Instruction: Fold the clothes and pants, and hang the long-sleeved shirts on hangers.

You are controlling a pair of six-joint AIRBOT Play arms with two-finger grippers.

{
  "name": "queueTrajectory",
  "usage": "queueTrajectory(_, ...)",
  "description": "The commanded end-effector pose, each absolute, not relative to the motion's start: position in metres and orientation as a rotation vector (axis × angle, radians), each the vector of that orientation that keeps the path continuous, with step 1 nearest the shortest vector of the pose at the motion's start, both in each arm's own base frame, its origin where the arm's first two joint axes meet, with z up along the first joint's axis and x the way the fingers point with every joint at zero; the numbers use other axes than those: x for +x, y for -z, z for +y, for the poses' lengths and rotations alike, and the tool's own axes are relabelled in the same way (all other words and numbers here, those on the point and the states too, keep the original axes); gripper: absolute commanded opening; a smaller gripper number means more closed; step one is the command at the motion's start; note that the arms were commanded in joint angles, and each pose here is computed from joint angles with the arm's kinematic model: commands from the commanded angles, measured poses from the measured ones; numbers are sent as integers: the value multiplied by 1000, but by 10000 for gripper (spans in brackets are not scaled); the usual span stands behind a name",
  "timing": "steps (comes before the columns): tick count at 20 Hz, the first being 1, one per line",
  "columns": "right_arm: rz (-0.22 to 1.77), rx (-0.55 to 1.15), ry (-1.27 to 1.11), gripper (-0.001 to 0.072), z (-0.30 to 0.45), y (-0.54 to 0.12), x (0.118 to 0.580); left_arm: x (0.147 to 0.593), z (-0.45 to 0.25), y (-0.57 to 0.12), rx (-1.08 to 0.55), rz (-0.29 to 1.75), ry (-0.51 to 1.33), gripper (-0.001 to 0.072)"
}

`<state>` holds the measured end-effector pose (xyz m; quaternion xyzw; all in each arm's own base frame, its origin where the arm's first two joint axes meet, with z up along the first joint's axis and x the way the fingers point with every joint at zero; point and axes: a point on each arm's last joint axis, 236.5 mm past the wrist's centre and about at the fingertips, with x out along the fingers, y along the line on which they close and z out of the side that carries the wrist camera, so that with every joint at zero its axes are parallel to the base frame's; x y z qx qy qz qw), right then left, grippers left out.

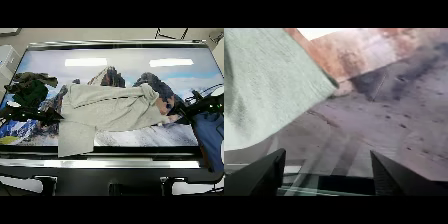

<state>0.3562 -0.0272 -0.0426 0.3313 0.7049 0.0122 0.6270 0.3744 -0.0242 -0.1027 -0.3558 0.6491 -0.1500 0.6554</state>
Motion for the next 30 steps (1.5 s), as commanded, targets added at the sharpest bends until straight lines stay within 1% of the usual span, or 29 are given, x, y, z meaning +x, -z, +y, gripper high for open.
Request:
queueTrajectory(1,1608,708,-52,606,-16,51,365,381,-39,108,-804,1465,345,340)
queueTrajectory(2,1622,707,-49,607,-15,56,364,379,-42,110,-805,1475,348,226)
queueTrajectory(3,1637,713,-50,611,-15,60,362,377,-45,110,-805,1486,360,150)
queueTrajectory(4,1652,718,-49,614,-15,66,361,374,-48,109,-806,1498,372,104)
queueTrajectory(5,1663,726,-49,614,-14,71,361,371,-50,107,-802,1508,393,29)
queueTrajectory(8,1692,762,-82,612,-6,84,361,367,-52,102,-796,1519,414,27)
queueTrajectory(11,1674,802,-155,607,6,93,370,365,-53,95,-792,1518,426,27)
queueTrajectory(13,1616,803,-126,562,0,100,384,364,-54,90,-787,1514,435,28)
queueTrajectory(15,1546,809,-86,545,-6,103,401,364,-54,85,-786,1510,437,28)
queueTrajectory(18,1530,835,-58,386,-7,107,406,365,-55,81,-792,1502,430,27)
queueTrajectory(19,1550,847,-71,278,-4,107,402,365,-55,80,-804,1507,419,28)
queueTrajectory(20,1577,852,-94,127,1,107,397,364,-56,80,-810,1512,418,28)
queueTrajectory(21,1604,849,-131,39,6,104,390,364,-59,77,-823,1515,433,28)
queueTrajectory(22,1622,835,-187,39,11,97,384,365,-63,71,-844,1505,448,27)
queueTrajectory(24,1606,774,-280,36,15,72,383,376,-64,51,-838,1443,467,26)
queueTrajectory(26,1470,712,-302,34,9,22,406,401,-56,2,-747,1302,480,25)
queueTrajectory(28,1222,604,-310,35,-1,-63,441,432,-45,-91,-594,1063,497,25)
queueTrajectory(29,1050,534,-307,35,-6,-124,457,444,-41,-155,-501,903,497,25)
queueTrajectory(30,866,459,-291,35,-11,-191,467,447,-38,-237,-394,700,486,26)
